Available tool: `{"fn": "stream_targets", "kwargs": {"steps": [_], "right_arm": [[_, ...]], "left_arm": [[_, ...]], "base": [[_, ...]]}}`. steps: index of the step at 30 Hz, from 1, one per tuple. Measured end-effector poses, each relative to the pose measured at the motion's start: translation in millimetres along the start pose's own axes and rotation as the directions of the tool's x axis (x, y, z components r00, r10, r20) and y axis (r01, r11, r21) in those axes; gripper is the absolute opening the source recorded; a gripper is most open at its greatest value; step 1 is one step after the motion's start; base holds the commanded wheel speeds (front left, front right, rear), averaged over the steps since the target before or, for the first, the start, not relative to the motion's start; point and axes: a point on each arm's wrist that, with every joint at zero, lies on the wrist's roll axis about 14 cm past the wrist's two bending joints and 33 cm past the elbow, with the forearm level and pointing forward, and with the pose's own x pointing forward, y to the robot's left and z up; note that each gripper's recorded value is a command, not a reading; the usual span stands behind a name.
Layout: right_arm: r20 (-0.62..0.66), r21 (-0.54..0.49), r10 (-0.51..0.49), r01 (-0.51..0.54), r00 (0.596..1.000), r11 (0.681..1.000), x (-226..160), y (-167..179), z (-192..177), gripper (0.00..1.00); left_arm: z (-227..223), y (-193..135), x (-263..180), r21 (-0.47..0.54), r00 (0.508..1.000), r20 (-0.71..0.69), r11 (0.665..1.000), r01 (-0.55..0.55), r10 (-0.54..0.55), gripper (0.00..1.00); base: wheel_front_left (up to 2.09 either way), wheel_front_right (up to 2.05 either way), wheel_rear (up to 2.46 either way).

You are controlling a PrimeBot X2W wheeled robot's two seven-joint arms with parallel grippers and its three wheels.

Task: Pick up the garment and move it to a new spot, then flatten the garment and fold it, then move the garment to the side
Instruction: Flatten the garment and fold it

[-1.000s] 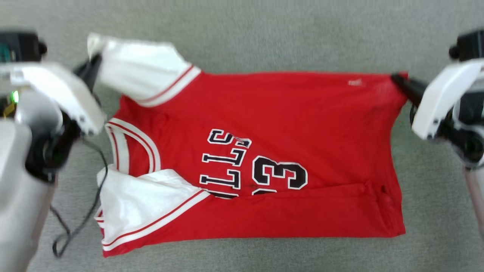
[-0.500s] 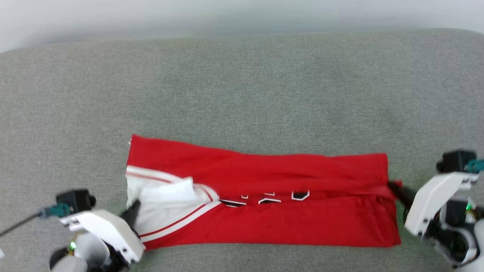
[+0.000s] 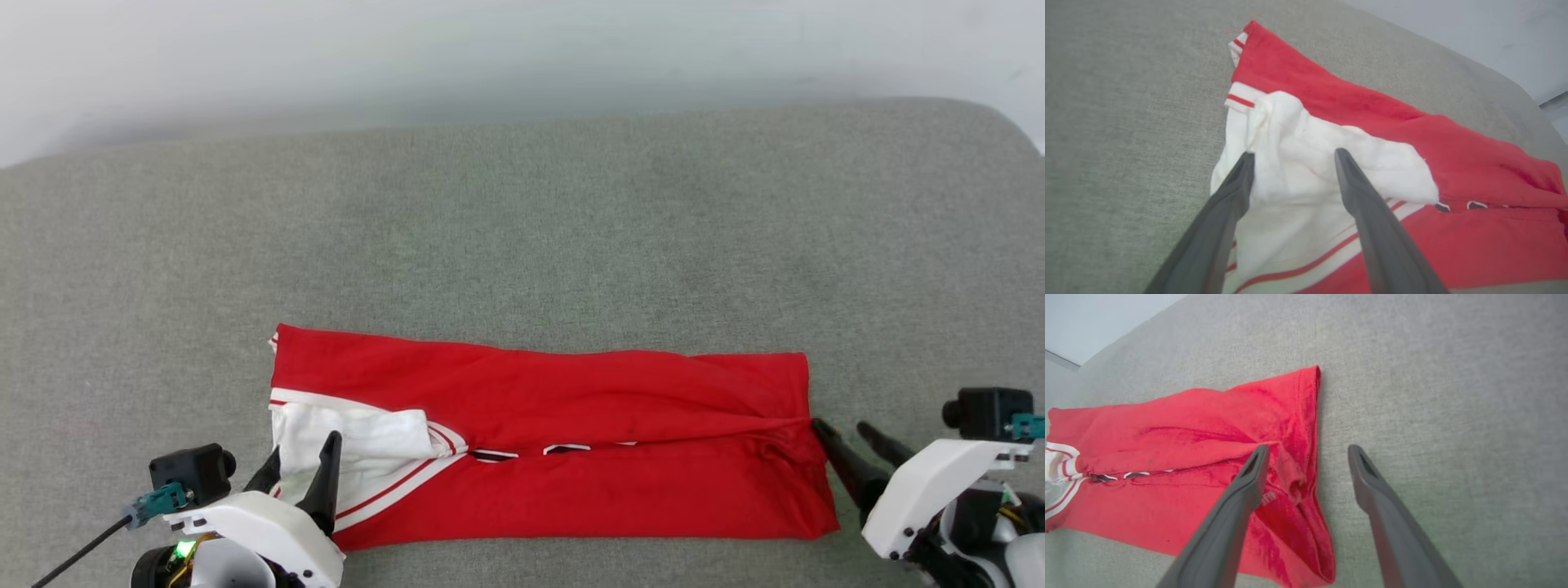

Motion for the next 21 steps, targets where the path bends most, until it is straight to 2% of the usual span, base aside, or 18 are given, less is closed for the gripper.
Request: {"fn": "stream_targets", "kwargs": {"steps": [3,10,15,18,21], "right_arm": [[0.085,-0.031,0.012,-0.009,0.996,0.999,-13.1,2.4,26.3,1.00],[0.112,-0.048,-0.049,0.054,0.993,0.997,-41.1,-20.2,53.3,1.00],[0.034,-0.078,-0.088,0.091,0.996,0.993,-41.2,-29.3,54.7,1.00],[-0.039,-0.090,-0.085,0.081,0.996,0.993,-30.8,-21.7,48.6,1.00],[-0.100,-0.091,-0.075,0.066,0.992,0.994,-17.6,-13.2,41.0,1.00]], "left_arm": [[18.9,-11.4,-4.8,0.011,0.996,0.091,1.000,0.015,-0.016,1.00],[67.4,-31.9,-24.7,0.111,0.946,0.321,0.994,0.011,-0.046,1.00],[92.3,-37.5,-39.1,0.151,0.902,0.426,0.988,-0.001,-0.064,1.00],[108.8,-44.0,-49.1,0.176,0.868,0.491,0.984,-0.010,-0.078,1.00],[115.2,-46.9,-51.2,0.182,0.854,0.514,0.983,-0.013,-0.084,1.00]], "base": [[0.00,0.00,0.00],[0.00,0.00,0.00],[0.00,0.00,0.00],[0.00,0.00,0.00],[0.00,0.00,0.00]]}}
